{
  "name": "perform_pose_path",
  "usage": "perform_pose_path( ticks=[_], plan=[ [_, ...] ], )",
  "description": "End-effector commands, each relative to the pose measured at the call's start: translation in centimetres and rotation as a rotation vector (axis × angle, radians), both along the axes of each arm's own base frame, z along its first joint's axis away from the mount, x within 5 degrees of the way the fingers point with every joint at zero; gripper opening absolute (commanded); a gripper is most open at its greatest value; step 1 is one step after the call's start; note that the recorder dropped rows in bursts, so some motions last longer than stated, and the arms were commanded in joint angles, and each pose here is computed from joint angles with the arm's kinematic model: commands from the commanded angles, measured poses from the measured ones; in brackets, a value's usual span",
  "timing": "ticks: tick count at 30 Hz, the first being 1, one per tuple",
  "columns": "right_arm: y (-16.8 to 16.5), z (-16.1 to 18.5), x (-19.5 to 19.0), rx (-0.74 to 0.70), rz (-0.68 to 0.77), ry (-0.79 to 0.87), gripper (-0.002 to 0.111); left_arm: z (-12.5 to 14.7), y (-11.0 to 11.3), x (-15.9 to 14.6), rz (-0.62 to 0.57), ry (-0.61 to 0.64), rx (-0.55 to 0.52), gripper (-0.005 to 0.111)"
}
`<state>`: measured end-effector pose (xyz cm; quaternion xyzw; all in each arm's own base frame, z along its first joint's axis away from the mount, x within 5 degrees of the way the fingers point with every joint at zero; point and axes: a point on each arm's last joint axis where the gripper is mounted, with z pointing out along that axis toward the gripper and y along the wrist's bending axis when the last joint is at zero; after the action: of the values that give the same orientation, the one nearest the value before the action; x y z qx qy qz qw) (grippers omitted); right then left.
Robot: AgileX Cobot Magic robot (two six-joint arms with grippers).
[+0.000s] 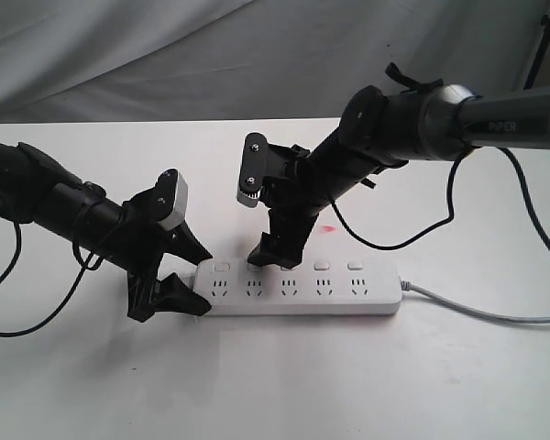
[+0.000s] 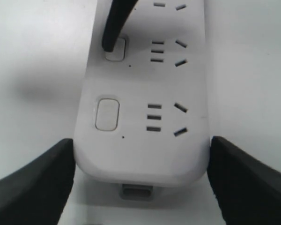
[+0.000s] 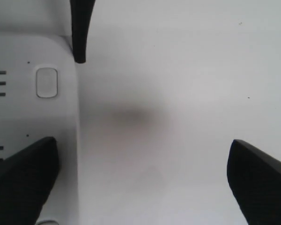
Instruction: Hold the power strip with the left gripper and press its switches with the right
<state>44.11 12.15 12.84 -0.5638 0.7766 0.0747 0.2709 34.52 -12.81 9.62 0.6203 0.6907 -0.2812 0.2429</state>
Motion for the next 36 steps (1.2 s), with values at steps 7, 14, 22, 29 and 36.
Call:
perform_pose_path(
  ticks=[7, 14, 22, 29, 36],
  plan=[
    [-0.3, -2.6, -0.8, -0.107, 0.085, 0.027, 0.089, -0.2, -0.1, 0.2, 0.01, -0.011, 0.008, 0.0],
    [-0.1, -2.7, -0.9, -0.111, 0.092, 0.026, 0.089, -0.2, -0.1, 0.2, 0.01, -0.011, 0.008, 0.0],
    [0.2, -2.6, -0.8, -0.108, 0.091, 0.015, 0.089, -0.2, -0.1, 0.2, 0.01, -0.011, 0.008, 0.0],
    [0.4, -2.6, -0.9, -0.109, 0.093, 0.011, 0.089, -0.2, -0.1, 0.2, 0.01, -0.011, 0.008, 0.0],
    [0.6, -3.0, -0.8, -0.108, 0.091, 0.013, 0.089, -0.2, -0.1, 0.2, 0.01, -0.011, 0.008, 0.0]
  ],
)
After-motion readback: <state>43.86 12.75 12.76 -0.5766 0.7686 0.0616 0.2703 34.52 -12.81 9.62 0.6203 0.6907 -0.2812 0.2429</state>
